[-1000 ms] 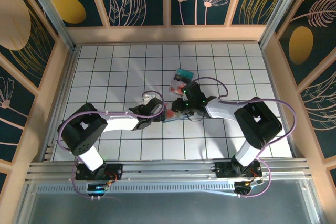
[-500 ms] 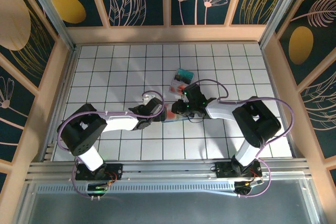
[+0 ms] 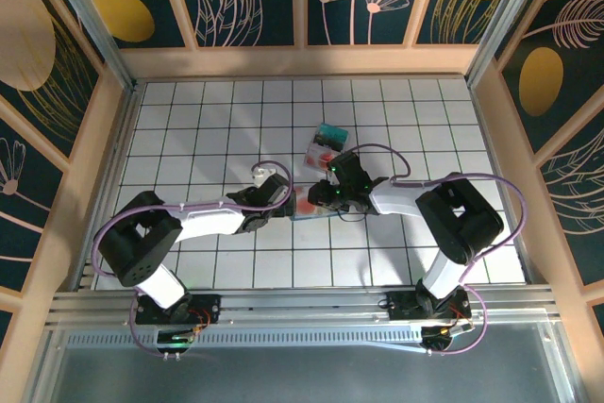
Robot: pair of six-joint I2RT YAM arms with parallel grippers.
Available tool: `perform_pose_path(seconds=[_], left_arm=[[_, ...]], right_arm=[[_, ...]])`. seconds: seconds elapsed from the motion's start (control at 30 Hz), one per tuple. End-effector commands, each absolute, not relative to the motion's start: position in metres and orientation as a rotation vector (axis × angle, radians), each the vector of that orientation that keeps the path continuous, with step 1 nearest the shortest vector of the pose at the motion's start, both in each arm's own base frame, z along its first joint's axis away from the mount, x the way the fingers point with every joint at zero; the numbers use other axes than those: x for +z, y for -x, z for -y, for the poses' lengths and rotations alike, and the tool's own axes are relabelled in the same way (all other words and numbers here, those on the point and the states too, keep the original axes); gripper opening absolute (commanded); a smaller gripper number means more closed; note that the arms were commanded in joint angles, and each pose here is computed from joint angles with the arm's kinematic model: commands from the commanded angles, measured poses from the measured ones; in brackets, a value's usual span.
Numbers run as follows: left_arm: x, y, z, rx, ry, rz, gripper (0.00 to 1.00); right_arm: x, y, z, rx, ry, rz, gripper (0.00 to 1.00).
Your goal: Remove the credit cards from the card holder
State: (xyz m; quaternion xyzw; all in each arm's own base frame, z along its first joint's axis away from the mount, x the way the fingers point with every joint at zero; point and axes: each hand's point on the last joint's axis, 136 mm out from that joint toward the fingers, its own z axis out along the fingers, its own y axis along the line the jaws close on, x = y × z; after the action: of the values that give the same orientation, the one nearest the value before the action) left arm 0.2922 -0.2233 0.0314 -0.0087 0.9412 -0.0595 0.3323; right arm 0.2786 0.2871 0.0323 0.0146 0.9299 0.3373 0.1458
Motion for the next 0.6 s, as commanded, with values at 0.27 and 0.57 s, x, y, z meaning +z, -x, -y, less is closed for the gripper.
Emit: perform_pose_path(seconds=[0.27,0.57], left_arm=[[0.017,-0.298,0.225,-0.089,0.0,-2.485,0.99],[0.011,-0.293,0.222,-0.074,-0.004,-2.507,0.99]], right_arm=[[0.021,-0.275,-0.283,0.958,-0.079,-2.708,0.31],[0.021,-0.274,-0.291,1.023,-0.07,-2.703,0.3]])
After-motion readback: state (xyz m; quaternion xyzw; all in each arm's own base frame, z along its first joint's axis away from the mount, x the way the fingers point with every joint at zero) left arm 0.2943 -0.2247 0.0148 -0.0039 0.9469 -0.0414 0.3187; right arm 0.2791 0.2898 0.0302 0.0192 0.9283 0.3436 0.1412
